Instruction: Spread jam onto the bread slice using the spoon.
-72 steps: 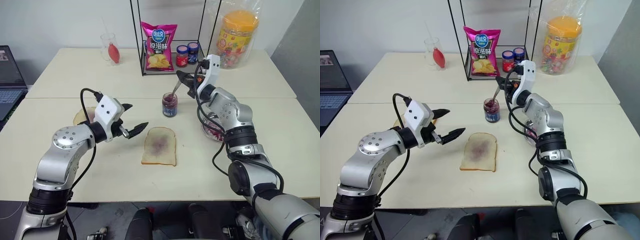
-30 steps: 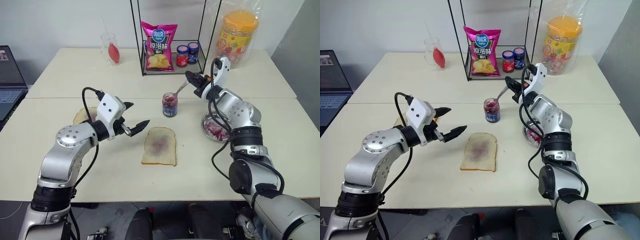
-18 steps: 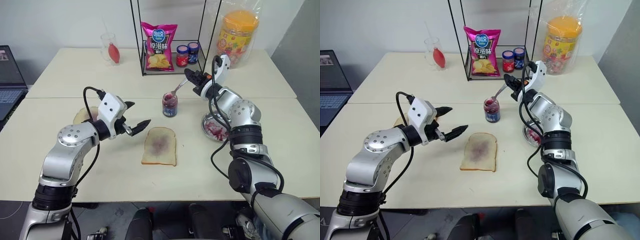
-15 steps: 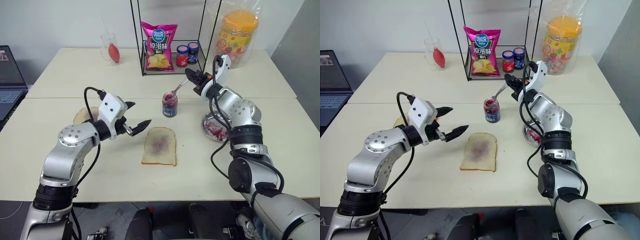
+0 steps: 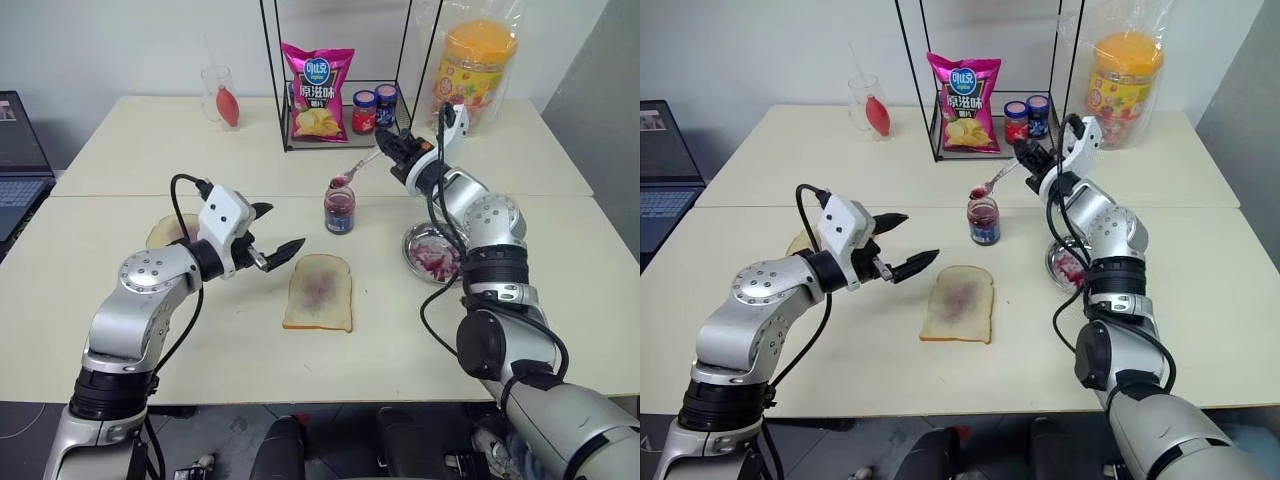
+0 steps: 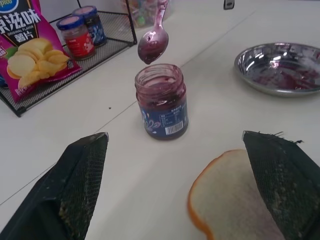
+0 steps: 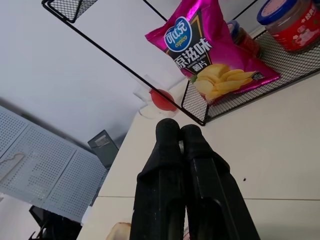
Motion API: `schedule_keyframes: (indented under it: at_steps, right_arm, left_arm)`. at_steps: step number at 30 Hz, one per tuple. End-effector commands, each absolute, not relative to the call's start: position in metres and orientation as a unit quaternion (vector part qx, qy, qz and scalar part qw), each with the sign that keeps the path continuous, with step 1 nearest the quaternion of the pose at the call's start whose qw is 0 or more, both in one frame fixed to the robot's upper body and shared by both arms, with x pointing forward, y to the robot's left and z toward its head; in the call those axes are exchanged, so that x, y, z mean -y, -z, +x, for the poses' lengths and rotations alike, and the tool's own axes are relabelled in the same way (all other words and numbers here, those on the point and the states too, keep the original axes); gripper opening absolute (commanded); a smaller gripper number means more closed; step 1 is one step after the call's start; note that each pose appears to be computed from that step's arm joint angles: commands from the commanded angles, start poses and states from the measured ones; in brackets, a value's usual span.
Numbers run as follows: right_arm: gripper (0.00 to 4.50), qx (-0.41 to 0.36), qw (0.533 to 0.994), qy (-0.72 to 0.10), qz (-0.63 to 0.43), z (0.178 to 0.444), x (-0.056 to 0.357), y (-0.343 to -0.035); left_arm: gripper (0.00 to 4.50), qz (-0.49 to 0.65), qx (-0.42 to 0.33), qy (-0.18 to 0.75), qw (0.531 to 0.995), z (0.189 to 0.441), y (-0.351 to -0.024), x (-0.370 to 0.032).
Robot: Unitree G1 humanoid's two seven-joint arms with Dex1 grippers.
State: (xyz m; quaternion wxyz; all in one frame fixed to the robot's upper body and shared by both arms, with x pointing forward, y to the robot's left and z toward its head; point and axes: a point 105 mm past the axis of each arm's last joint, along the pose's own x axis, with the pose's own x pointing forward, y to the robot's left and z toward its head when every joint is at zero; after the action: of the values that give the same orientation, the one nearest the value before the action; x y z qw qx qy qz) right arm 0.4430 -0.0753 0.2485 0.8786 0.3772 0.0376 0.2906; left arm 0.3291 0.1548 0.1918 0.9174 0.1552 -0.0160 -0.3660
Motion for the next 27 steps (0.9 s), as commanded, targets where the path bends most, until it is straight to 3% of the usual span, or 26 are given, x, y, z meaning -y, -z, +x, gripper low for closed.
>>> schedule_keyframes:
  at_steps: [1,7,13,17,22,27]
  right_arm:
    - [0.02,0.014,0.862,-0.348,0.369,0.422,0.070,-0.295]
    - [0.02,0.023,0.845,-0.416,0.335,0.379,0.057,-0.314]
    - [0.02,-0.012,0.844,-0.459,0.279,0.339,0.036,-0.283]
    - [0.02,-0.032,0.852,-0.457,0.254,0.327,0.023,-0.253]
    - [0.02,-0.053,0.856,-0.469,0.212,0.315,0.006,-0.218]
    - [0.02,-0.042,0.878,-0.459,0.128,0.326,-0.004,-0.186]
  left_arm:
    - [4.50,0.152,0.065,0.375,0.912,0.319,-0.217,-0.156]
    - [4.50,0.178,0.028,0.366,0.913,0.301,-0.204,-0.182]
    - [4.50,0.224,-0.044,0.405,0.885,0.266,-0.171,-0.197]
    - [4.50,0.224,-0.071,0.418,0.878,0.247,-0.150,-0.198]
    - [4.50,0.204,-0.069,0.432,0.876,0.236,-0.145,-0.187]
    - [4.50,0.200,-0.070,0.449,0.868,0.233,-0.136,-0.175]
